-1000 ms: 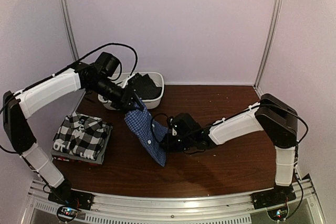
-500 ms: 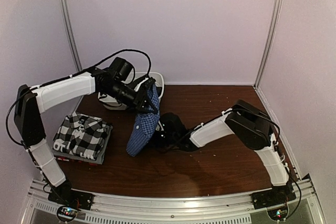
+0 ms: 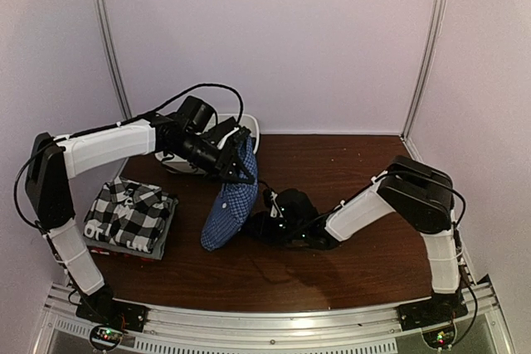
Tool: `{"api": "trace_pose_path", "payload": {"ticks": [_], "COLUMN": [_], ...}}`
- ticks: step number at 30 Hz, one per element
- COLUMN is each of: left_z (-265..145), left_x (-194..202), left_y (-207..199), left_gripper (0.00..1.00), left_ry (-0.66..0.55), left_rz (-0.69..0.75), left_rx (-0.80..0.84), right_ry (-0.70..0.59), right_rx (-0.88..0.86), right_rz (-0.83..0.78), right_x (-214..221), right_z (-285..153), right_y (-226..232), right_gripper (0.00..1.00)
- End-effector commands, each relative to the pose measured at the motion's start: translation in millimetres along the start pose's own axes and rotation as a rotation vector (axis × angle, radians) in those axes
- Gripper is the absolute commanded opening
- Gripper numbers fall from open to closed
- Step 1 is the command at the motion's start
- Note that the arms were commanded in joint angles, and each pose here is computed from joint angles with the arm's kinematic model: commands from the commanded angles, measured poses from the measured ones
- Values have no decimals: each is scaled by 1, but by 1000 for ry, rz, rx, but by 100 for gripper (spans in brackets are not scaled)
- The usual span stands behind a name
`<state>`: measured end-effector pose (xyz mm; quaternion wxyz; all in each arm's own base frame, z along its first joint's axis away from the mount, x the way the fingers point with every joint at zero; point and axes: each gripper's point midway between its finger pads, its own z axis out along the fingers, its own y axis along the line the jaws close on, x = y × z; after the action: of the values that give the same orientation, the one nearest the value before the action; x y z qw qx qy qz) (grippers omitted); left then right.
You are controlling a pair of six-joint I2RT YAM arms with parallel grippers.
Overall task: Fold and stack the long sleeve shirts
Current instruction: Turn over the square folded shirt at the center of the board, then move the square-folded shirt to the center of the board.
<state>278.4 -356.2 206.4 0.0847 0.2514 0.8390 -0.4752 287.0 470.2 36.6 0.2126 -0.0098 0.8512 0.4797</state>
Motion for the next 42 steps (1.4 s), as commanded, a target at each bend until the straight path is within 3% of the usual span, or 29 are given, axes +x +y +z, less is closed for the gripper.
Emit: {"api": "trace_pose_path", "payload": {"ticks": [1,7,9,11,13,16,23,32,42], "left_z": [10,46,73,101,125,132,81,5,8], "left_x": [-3,5,9,7,7,-3,-11,49,74], "left_y": [-2,-1,-3,-11,-26,-34,14,127,172], "left_gripper": [0,0,10,37,52,64,65,57,44], "left_ry": [-1,36,54,68,87,62,-67,-93,-56], "left_rz": [28,15,13,20,39,55,-3,-177,-218], "left_rx": [37,32,31,46,65,51,-181,-475,-549], "right_ry": [-96,-198,-239,-283,-309,-339,-247,-137,-53], "right_rx": [19,96,148,201,251,307,356,407,413], "right_rz": [17,24,27,35,36,-3,-121,-151,-133], "right_x": [-23,-44,-52,-60,-63,-70,-65,-45,-26], "right_z": [-34,-100,-126,-154,-177,-200,-186,-153,-135], "right_y": [-6,-24,-36,-52,-63,-63,-45,-54,-71], "right_gripper": [32,38,41,44,48,55,59,54,48]}}
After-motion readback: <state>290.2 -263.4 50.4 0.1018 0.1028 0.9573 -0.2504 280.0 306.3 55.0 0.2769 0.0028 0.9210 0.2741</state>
